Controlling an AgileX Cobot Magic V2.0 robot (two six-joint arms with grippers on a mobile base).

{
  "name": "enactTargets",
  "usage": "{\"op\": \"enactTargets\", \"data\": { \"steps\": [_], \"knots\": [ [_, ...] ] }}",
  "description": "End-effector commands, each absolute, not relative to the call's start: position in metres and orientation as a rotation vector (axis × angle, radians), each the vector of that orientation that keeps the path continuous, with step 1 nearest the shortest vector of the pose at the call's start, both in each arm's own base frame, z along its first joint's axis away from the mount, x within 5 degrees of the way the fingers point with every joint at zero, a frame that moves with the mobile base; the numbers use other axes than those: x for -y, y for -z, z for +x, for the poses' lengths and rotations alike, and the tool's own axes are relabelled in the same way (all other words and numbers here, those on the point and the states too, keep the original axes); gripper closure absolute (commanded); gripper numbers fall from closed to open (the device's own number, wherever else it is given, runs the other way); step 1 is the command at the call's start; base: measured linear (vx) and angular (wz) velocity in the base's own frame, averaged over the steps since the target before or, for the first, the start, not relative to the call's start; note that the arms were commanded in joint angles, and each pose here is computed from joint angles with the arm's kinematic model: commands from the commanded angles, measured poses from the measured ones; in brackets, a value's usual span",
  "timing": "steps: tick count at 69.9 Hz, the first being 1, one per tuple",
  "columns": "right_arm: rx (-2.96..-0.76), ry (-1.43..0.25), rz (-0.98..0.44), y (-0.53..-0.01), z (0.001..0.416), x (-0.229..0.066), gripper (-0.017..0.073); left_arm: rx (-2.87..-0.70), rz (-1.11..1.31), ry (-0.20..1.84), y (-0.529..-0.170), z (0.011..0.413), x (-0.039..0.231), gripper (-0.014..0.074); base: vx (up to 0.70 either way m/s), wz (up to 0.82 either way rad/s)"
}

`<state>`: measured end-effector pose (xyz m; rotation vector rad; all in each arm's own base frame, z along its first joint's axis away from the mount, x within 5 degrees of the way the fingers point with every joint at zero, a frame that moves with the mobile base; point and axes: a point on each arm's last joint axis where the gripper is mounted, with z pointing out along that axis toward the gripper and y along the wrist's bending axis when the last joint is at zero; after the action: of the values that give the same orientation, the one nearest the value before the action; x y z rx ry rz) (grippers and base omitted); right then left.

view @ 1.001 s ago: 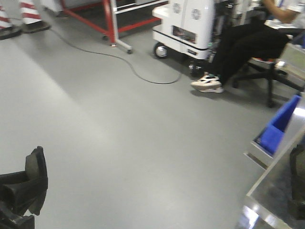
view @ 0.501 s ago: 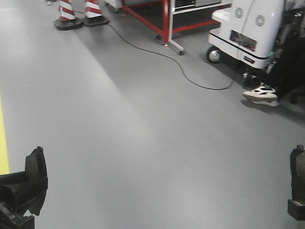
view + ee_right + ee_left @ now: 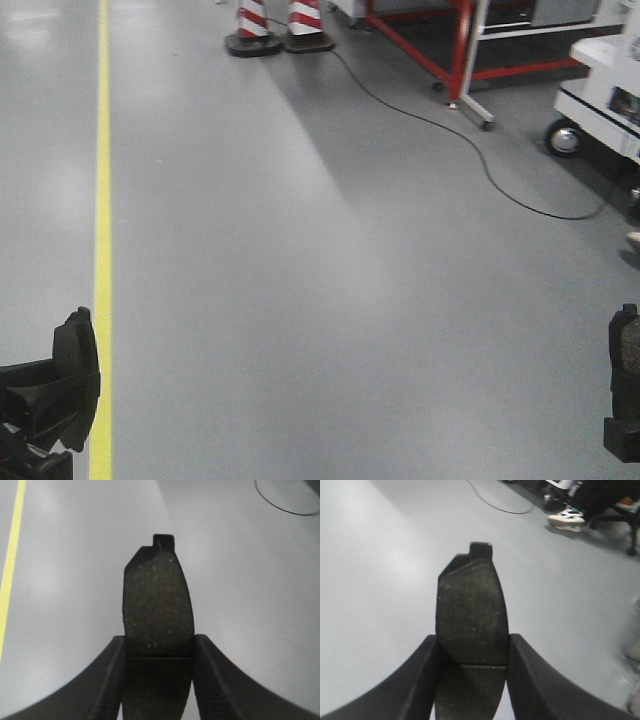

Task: Move and align brake pads A on conveyor
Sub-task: 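Drive along the yellow floor line past the striped cones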

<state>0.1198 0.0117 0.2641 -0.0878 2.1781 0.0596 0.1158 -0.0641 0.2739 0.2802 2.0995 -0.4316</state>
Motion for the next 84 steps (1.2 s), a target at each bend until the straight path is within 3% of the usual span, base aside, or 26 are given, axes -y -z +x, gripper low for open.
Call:
{"op": "enactTargets", "data": {
  "steps": [1, 47, 84],
  "knots": [
    [-2.064, -0.052, -0.094, -0.2807, 0.1250, -0.0116, 0.0515, -1.983, 0.274, 0.477, -0.2913, 0.1189, 0.0675, 0.0456, 0.12, 0.42],
    [-2.064, -0.052, -0.094, -0.2807, 0.1250, -0.0116, 0.0515, -1.983, 0.274, 0.477, -0.2913, 0.1189, 0.0675, 0.0456, 0.16, 0.45],
    [-2.068, -0.052, -0.094, -0.2804, 0.1249, -0.0116, 0.0515, -1.984, 0.274, 0.477, -0.2912, 0.1188, 0.0674, 0.0456, 0.28, 0.11]
  ]
}}
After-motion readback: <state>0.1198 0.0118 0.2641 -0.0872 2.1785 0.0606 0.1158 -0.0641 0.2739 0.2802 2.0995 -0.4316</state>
